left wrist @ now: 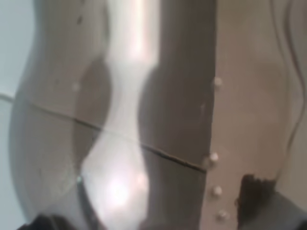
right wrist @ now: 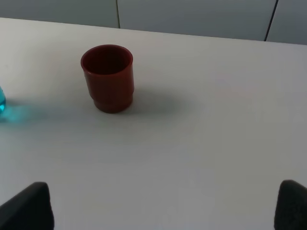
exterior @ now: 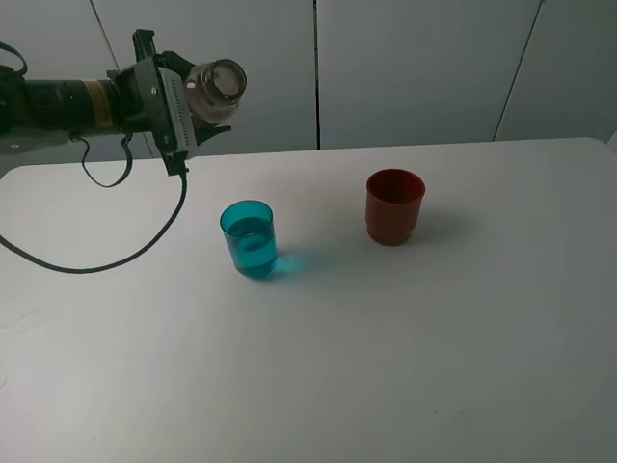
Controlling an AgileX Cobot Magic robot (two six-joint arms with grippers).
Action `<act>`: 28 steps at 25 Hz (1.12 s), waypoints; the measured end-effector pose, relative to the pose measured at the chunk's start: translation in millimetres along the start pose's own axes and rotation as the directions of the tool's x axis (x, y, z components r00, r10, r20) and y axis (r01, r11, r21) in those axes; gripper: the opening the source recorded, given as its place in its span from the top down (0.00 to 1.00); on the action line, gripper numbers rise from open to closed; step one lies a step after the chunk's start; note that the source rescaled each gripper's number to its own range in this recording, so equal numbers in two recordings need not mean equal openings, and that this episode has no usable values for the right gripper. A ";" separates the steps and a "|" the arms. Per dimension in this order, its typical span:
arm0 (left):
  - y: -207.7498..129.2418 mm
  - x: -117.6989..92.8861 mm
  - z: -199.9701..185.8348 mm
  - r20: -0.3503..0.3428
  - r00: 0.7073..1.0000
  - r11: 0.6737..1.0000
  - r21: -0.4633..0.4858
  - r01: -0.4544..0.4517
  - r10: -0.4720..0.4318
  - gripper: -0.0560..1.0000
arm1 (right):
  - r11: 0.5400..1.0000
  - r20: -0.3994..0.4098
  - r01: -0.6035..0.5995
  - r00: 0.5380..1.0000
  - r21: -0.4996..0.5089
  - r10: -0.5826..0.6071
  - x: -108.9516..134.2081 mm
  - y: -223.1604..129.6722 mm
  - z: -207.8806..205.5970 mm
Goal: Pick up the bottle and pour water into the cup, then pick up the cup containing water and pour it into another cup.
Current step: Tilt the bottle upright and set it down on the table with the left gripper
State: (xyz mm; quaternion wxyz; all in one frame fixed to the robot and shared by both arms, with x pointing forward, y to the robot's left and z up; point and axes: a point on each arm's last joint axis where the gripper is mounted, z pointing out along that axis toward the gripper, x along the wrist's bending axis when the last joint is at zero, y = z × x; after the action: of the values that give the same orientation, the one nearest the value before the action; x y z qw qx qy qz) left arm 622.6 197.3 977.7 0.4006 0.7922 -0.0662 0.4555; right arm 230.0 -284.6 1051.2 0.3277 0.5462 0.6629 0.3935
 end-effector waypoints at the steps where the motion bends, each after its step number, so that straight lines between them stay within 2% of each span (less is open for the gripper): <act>1: -1.6 2.6 -2.6 -0.008 0.998 0.998 0.005 0.069 -0.069 0.93 | 1.000 0.000 0.000 1.000 0.000 0.000 0.0 0.0 0.0; 6: -10.0 8.3 -9.9 -0.033 0.952 0.952 0.019 0.305 -0.304 0.93 | 1.000 0.000 0.000 1.000 0.000 0.000 0.0 0.0 0.0; 10: -12.5 3.7 -6.7 -0.016 0.910 0.910 -0.011 0.415 -0.415 0.93 | 1.000 0.000 0.000 1.000 0.000 0.000 0.0 0.0 0.0; 15: -27.4 -5.0 6.5 0.000 0.797 0.797 -0.008 0.604 -0.604 0.93 | 1.000 0.000 0.000 1.000 0.000 0.000 0.0 0.0 0.0; 19: -32.3 -7.1 16.7 0.035 0.738 0.735 -0.067 0.674 -0.674 0.93 | 1.000 0.000 0.000 1.000 0.000 0.000 0.0 0.0 0.0; 22: -36.8 -8.5 23.6 0.053 0.713 0.707 -0.100 0.700 -0.699 0.93 | 1.000 0.000 0.000 1.000 0.000 0.000 0.0 0.0 0.0; 26: -47.4 -16.4 34.1 0.080 0.659 0.649 -0.123 0.751 -0.748 0.93 | 1.000 0.000 0.000 1.000 0.000 0.000 0.0 0.0 0.0; 28: -52.0 -20.8 39.0 0.100 0.643 0.630 -0.137 0.765 -0.759 0.93 | 1.000 0.000 0.000 1.000 0.000 0.000 0.0 0.0 0.0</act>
State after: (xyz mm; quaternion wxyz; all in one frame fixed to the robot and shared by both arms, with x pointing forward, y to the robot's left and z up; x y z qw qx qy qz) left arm 661.1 199.6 921.4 0.6188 0.7171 0.2301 0.2234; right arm 230.0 -284.6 1051.2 0.3277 0.5462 0.6629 0.3935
